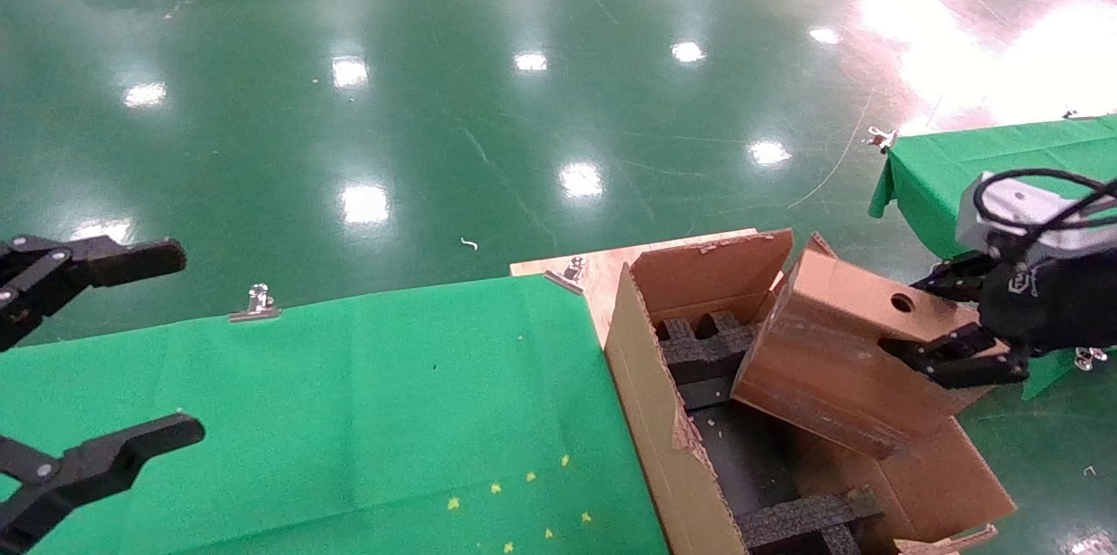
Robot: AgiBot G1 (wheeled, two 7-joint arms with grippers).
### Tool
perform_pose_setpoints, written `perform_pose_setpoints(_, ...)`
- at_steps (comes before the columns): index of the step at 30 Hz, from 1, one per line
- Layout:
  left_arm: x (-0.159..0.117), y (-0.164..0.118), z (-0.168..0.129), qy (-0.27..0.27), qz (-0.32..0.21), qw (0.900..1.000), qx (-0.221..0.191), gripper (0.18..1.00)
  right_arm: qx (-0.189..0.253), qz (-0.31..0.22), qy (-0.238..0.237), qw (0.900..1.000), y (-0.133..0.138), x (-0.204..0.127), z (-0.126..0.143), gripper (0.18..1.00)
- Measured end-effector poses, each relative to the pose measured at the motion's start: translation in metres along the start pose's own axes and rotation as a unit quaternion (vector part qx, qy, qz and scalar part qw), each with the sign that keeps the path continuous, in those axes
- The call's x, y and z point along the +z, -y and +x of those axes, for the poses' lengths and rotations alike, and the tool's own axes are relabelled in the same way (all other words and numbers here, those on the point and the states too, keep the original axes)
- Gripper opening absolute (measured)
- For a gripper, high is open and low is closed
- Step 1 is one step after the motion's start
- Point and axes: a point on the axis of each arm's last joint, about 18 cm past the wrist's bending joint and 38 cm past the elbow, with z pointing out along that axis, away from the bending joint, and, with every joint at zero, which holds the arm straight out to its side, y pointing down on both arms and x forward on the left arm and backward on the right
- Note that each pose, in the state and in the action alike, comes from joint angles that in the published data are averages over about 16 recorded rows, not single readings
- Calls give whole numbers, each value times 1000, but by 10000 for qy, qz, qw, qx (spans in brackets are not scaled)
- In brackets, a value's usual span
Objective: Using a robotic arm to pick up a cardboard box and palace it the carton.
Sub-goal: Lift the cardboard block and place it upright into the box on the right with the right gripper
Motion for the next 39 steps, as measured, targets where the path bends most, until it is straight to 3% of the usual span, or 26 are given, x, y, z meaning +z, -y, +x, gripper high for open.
perform_pose_setpoints(7,0,0,0,0,0,10000,0,1001,1202,-63,-369,9920,-13,24,6,368)
perform_pose_setpoints(18,0,0,0,1,0,10000,0,1001,2798,-197,-1016,9545,-24,62,6,366)
perform_pose_setpoints(23,0,0,0,2,0,10000,-1,1001,3105,-227,-1159,9432,-25,72,5,366)
perform_pose_setpoints(39,0,0,0,3,0,10000,-1,1001,3497,-460,-1536,9230,-29,90,13,364)
